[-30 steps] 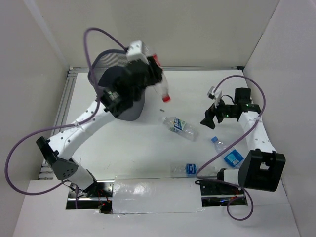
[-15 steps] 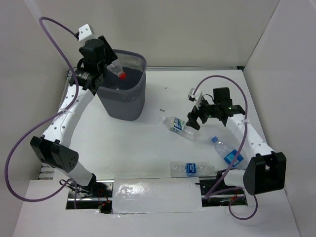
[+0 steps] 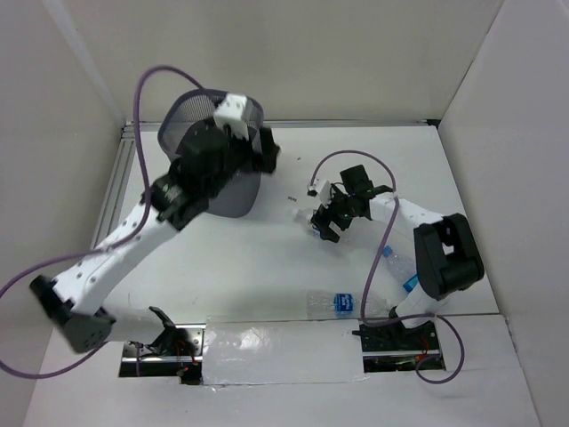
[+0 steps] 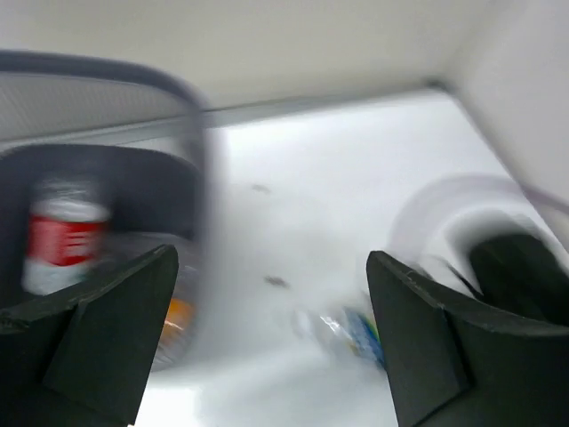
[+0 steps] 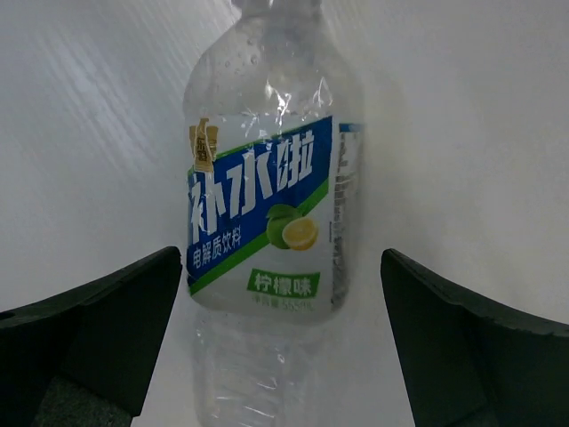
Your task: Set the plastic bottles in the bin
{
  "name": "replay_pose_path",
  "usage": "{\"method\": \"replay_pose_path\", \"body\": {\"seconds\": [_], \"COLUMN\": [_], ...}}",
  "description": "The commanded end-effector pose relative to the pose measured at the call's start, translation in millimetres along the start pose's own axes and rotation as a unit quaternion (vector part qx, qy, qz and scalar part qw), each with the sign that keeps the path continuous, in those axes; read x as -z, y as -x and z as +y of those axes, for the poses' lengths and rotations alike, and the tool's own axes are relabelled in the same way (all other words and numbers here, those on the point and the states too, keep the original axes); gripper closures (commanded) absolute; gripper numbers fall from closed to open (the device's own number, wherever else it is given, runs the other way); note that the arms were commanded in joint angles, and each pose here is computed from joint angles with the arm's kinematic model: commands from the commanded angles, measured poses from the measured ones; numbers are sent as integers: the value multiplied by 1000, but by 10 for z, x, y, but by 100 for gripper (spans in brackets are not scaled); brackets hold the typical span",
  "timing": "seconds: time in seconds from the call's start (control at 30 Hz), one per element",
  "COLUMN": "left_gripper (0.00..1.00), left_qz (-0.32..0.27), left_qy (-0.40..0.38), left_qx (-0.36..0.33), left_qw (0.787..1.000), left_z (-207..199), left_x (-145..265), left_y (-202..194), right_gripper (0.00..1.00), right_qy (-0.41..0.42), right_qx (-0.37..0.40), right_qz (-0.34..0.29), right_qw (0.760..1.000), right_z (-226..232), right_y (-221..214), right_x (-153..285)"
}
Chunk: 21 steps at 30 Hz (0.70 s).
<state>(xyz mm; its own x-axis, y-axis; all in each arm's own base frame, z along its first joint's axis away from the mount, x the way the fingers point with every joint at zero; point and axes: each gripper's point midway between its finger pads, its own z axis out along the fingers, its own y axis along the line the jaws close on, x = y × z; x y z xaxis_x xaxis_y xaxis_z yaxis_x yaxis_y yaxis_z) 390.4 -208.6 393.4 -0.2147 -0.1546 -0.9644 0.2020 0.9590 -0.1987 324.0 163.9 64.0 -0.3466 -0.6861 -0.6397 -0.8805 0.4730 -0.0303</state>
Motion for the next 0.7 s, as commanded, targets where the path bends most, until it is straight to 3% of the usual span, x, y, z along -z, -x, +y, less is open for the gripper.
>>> {"method": "replay_pose_path", "body": {"seconds": [0.0,0.1,0.2,0.23,0.27,0.33,0.43,0.53,0.63,0.67], "left_gripper": [0,2,5,5,6,6,6,5,5,5], "left_qz": [-18,42,70,53,69,52,74,122,145,150], "left_qy": [-164,-195,-232,-249,-275,-304,-339,-357,-367,-370], "left_qx": [-66,-55,-10,1,-7,-13,-59,-114,-140,-143], "left_qw": [984,978,970,967,959,951,936,919,908,906], "left_z": [-610,-627,-593,-636,-701,-761,-946,-1156,-1287,-1317], "left_x": [642,951,1249,1322,1447,1625,1799,1845,1828,1826], "left_y": [-184,-924,-1435,-1441,-1719,-1758,-2015,-2388,-2679,-2760], "right_gripper": [0,10,49,75,83,87,87,85,82,81], "right_qy": [-39,-35,-30,-21,-17,-32,-48,-95,-92,-106], "right_qx": [6,7,3,-1,-10,1,18,68,80,119], "right_qz": [-7,5,16,8,2,-46,-126,-259,-333,-383], "right_qw": [999,999,999,1000,1000,998,991,959,935,910], "right_z": [-182,-138,-138,-150,-197,-364,-526,-752,-698,-656], "right_y": [144,83,6,93,132,565,1278,2558,3231,3608], "right_x": [-114,-168,-173,-120,-60,266,727,1521,1698,1992]}}
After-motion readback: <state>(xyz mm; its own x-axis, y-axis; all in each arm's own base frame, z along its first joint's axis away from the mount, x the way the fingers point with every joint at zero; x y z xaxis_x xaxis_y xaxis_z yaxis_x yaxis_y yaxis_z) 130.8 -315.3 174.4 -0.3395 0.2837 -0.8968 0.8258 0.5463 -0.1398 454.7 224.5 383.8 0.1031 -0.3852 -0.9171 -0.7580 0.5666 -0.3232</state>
